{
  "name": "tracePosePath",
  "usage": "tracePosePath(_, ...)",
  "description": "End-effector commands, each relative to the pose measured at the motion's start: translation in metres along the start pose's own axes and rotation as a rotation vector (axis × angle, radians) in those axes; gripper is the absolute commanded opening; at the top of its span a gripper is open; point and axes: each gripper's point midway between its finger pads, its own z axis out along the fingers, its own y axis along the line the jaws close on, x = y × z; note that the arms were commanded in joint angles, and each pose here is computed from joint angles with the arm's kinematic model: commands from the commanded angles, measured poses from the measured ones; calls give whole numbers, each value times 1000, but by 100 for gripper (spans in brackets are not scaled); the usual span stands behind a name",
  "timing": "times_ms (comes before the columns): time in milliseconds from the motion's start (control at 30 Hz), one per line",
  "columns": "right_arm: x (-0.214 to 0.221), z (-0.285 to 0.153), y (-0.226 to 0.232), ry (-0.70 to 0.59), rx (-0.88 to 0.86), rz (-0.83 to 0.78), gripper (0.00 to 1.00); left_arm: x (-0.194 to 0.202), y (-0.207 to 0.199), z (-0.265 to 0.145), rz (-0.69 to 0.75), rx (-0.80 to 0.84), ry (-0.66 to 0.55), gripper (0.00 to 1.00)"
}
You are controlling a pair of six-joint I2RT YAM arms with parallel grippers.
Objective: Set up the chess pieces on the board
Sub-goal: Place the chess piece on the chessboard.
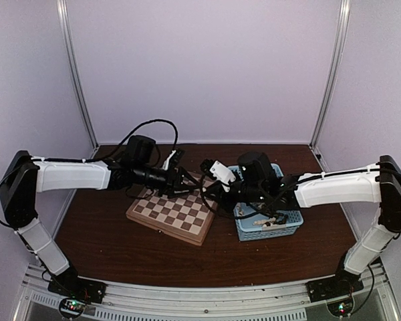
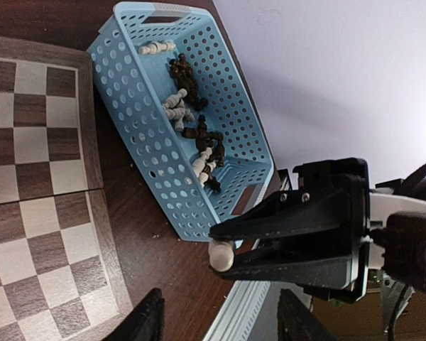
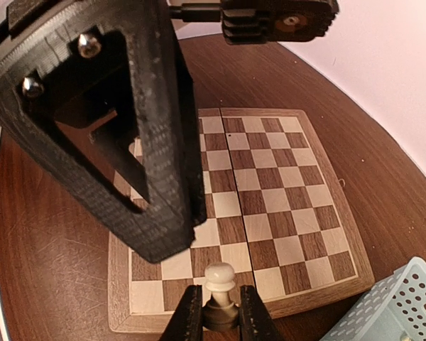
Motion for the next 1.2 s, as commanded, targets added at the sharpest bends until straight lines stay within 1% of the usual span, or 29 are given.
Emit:
tracePosePath(0,-18,2,9,-42,-22,-33,14,-7,-21,7,35,80,15,48)
tracePosePath(267,-16,6,17,-34,-43,-46,14,-3,-10,15,-1,73,44,47)
tracePosePath(467,-17,7,21,-42,-59,-51,14,-2,-8,17,-10,72,51,43)
tracePosePath(567,-17,9,21,-45,-58,-54,14,-2,-8,18,-13,75,50,38)
tracePosePath(767,-19,11,20,-53,-52,-57,14,0,-6,20,-26,82,61,32)
tracePosePath(867,-19,13,20,-52,-47,-60,14,0,-7,20,-29,87,69,22)
tracePosePath(967,-18,15,19,-46,-43,-63,14,0,-6,21,-30,86,71,9)
tracePosePath(1000,-17,16,19,-44,-43,-64,15,0,-6,21,-31,84,72,7)
tracePosePath(1133,-15,17,14,-41,-16,-62,16,1,-1,21,-29,55,70,6)
tracePosePath(1167,-15,17,13,-42,-9,-62,18,2,1,21,-25,45,71,6)
